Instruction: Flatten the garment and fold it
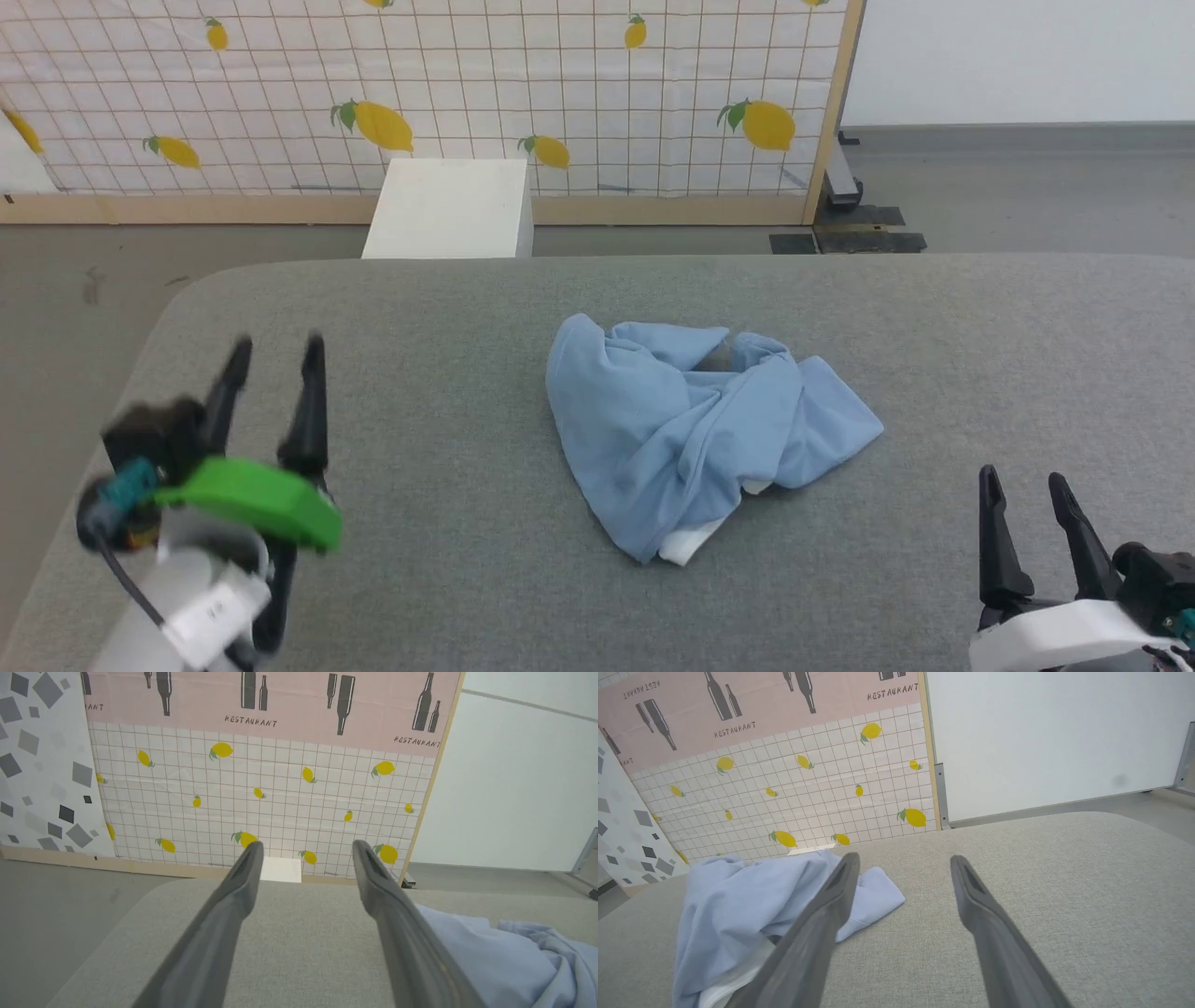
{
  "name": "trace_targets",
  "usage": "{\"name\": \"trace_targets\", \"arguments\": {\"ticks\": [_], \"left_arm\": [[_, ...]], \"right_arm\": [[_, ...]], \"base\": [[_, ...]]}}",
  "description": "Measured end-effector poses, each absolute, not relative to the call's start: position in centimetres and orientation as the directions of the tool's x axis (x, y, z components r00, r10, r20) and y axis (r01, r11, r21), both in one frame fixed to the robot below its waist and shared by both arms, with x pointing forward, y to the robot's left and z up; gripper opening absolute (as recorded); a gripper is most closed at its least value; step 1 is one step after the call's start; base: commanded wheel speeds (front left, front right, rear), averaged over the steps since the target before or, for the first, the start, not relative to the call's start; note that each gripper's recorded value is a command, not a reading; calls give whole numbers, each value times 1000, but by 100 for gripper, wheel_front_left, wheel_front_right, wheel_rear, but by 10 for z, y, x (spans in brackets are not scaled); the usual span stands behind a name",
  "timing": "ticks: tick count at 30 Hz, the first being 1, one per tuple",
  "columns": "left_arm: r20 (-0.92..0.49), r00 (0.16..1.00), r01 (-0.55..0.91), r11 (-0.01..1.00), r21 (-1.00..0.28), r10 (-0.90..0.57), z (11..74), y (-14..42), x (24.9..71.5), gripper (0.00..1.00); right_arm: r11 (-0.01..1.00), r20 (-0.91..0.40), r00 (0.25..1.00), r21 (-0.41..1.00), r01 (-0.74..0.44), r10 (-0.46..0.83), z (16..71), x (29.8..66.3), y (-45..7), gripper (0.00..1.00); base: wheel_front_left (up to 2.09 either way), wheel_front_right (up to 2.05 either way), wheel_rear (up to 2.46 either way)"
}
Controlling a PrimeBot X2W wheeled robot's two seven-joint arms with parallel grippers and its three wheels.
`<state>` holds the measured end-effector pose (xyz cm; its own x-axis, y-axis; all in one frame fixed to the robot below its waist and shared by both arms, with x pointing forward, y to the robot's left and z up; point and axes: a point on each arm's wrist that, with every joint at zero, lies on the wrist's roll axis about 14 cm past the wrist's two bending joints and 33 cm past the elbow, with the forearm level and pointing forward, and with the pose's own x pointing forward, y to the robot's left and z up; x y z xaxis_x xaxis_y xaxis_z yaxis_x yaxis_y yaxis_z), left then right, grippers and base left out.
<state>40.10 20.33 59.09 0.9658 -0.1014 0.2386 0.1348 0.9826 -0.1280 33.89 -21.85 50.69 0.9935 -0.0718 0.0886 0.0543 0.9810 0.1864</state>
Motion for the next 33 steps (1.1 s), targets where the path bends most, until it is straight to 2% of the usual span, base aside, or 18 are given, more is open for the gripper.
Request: {"name": "trace_targets", "arguments": {"ticks": [9,33], "left_arm": [[98,986,144,984,-102,-134,535,191,384,100],[19,993,121,985,-120,-120,505,184,378,100]], "right_arm": [[991,78,997,137,-1,-10,504,341,-200,100],[991,33,999,130,-16,12,494,347,-193,100]], "base": [[0,0,0],[0,0,0]]}}
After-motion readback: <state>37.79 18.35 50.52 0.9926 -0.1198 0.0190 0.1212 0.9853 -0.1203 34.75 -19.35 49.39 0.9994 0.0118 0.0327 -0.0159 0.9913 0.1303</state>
